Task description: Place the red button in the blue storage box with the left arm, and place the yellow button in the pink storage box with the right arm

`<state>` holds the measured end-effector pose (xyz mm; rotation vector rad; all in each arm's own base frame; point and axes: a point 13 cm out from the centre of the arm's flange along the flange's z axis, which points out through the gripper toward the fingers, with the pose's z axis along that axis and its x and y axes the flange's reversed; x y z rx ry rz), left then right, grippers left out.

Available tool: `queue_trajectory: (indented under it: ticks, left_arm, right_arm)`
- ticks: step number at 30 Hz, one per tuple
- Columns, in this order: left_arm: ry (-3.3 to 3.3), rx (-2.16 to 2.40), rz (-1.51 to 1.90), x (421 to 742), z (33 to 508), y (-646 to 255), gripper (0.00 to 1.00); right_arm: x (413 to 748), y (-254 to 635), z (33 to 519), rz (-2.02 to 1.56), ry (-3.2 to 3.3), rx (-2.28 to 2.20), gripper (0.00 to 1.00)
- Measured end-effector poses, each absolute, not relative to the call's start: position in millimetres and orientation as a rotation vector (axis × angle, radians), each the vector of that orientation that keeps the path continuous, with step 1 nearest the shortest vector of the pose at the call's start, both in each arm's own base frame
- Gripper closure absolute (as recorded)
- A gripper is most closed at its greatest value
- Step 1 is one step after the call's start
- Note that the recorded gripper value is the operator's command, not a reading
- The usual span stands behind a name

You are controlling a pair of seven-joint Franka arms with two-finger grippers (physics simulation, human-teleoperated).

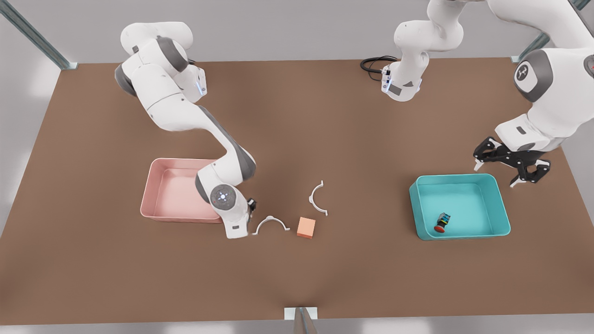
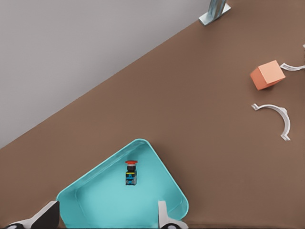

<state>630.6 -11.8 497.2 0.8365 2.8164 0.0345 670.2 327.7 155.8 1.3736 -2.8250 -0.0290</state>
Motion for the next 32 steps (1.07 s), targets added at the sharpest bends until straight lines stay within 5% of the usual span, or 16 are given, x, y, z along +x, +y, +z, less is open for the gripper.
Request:
queue_trajectory:
  ticks: [3, 6, 12, 13, 15, 18, 20, 23, 25, 27, 29, 32]
  left_arm:
    - [2.900, 0.757, 0.009, 619, 489, -17, 0.00]
    - [2.955, 0.688, 0.005, 611, 485, -23, 0.00]
    - [3.012, 0.554, 0.015, 611, 483, -33, 0.00]
    - [3.021, 0.529, 0.015, 611, 481, -31, 0.00]
    - [3.035, 0.481, 0.014, 610, 480, -29, 0.00]
    - [3.049, 0.423, 0.012, 609, 480, -29, 0.00]
    - [3.056, 0.392, 0.011, 608, 479, -30, 0.00]
    - [3.062, 0.349, 0.009, 607, 480, -30, 0.00]
    - [3.065, 0.324, 0.008, 607, 480, -30, 0.00]
    - [3.067, 0.302, 0.007, 607, 481, -31, 0.00]
    - [3.069, 0.286, 0.007, 606, 481, -32, 0.00]
    - [3.070, 0.272, 0.007, 606, 481, -37, 0.00]
  right_arm:
    - [689, 278, 222, 0.005, -2.915, 1.300, 0.55]
    - [681, 187, 229, 0.014, -2.932, 1.131, 0.55]
    - [576, 110, 143, -0.012, -2.757, 0.999, 0.51]
    - [561, 108, 132, -0.016, -2.741, 1.002, 0.07]
    - [554, 107, 123, -0.012, -2.749, 1.013, 0.00]
    - [565, 110, 126, -0.003, -2.790, 1.023, 0.00]
    - [607, 121, 159, 0.009, -2.860, 1.027, 0.00]
    - [685, 119, 273, 0.115, -3.060, 0.956, 0.00]
    - [708, 83, 354, 0.198, -3.196, 0.821, 0.00]
    - [694, 21, 401, 0.214, -3.257, 0.591, 0.00]
    - [657, 2, 391, 0.176, -3.208, 0.459, 0.00]
    - [668, -5, 381, 0.113, -3.178, 0.338, 0.00]
